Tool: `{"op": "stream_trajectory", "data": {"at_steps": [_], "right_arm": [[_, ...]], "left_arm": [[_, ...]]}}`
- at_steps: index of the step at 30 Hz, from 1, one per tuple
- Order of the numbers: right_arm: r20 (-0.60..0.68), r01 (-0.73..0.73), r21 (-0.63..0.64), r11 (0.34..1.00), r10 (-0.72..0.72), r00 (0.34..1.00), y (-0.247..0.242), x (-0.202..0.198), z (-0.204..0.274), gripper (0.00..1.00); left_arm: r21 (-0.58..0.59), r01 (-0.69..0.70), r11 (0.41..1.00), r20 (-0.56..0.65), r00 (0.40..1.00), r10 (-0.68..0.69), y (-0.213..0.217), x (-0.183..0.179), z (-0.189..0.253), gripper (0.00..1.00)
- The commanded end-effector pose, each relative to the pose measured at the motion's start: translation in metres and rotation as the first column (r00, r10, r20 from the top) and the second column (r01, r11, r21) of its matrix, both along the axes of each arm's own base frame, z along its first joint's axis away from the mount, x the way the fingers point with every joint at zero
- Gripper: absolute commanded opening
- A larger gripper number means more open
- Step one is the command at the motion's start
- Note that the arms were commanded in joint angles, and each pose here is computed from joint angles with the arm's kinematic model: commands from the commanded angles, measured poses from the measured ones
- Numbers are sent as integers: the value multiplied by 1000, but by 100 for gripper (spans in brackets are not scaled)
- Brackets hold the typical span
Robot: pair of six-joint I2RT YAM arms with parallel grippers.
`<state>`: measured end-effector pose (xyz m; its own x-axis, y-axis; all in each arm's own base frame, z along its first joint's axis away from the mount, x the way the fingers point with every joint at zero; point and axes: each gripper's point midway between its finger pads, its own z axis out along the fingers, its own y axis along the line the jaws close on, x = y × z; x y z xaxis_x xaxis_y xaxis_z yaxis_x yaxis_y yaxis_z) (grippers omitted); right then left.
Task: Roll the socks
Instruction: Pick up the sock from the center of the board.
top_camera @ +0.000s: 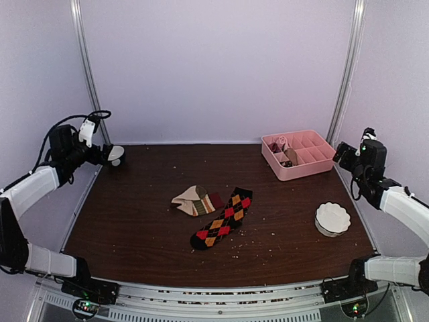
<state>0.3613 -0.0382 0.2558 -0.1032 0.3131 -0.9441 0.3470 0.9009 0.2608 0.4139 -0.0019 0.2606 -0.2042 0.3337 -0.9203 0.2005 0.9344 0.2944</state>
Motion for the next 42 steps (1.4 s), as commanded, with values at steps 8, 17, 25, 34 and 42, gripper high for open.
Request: {"op": "stream_trajectory", "data": {"at_steps": [8, 17, 25, 34, 42], "right_arm": [[-340, -429, 118, 896, 442, 830, 160, -24, -92, 100], [-519, -565, 186, 804, 569, 638, 287, 0, -152, 87], [-576, -550, 281, 787, 597, 559, 335, 28, -198, 70], [-677, -482, 236, 843, 499, 541, 347, 20, -230, 52], [-659, -479, 278, 833, 528, 536, 355, 9, -241, 38]], "left_arm": [[-3, 156, 988, -477, 868, -138, -20, -78, -40, 93], [-11, 273, 962, -535, 811, -237, -37, -90, -65, 98], [4, 366, 931, -600, 745, -291, -51, -101, -94, 98], [-1, 402, 916, -575, 749, -329, -57, -106, -78, 98], [1, 403, 915, -577, 748, -328, -57, -112, -78, 98]]}}
